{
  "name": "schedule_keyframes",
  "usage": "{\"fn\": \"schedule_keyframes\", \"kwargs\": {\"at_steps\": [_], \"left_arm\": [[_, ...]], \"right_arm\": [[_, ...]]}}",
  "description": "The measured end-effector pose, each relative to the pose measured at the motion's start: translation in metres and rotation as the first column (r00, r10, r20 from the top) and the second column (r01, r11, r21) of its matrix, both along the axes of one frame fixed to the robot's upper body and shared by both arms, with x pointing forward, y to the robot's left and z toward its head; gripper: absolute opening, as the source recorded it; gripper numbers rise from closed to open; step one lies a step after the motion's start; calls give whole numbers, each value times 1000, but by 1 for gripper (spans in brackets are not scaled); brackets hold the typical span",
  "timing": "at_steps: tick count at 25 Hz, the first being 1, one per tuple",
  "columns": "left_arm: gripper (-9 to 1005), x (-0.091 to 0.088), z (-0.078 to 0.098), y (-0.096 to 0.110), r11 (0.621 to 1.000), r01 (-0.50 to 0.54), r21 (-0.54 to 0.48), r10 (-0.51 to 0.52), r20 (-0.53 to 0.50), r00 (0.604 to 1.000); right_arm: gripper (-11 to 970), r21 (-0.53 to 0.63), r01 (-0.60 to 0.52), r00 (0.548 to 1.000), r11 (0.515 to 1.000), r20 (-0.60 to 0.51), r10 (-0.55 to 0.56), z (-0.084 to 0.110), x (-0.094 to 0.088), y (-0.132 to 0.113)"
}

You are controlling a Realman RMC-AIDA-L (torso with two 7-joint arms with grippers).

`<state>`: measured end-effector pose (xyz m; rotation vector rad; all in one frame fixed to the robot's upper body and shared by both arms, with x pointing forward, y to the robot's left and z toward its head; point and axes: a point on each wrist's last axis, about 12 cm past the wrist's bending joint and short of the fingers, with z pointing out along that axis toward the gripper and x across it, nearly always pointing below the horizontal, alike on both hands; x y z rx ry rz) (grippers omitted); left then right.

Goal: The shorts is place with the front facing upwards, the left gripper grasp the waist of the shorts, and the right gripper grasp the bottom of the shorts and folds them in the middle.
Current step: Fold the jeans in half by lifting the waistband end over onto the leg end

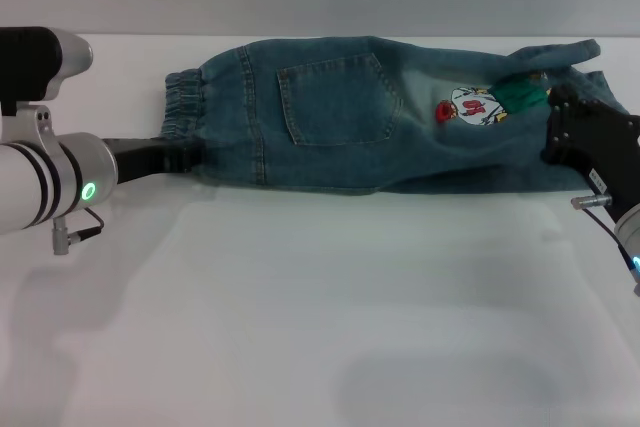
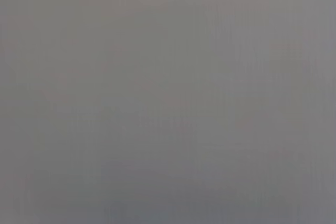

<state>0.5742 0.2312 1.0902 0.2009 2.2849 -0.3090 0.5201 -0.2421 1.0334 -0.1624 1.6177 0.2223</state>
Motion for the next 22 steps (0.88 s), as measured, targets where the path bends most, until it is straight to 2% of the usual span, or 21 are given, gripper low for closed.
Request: {"fn": "schedule_keyframes", "kwargs": {"at_steps": [6,11,22], "left_arm": [[557,-3,1,4,1000,-12,0,12,4,1000],[784,-2,-4,9,1000,-26,7,26,-8,1000],[805,3,-6,11,999,-25,22,25,-7,1000]], "right_arm": [[-1,-1,-7,1000,1000,-3,7,-1,-1,1],[-1,0,-10,1000,1000,-4,10,-1,-2,2],[-1,1,-10,1000,1000,-3,10,-1,-2,3]]}}
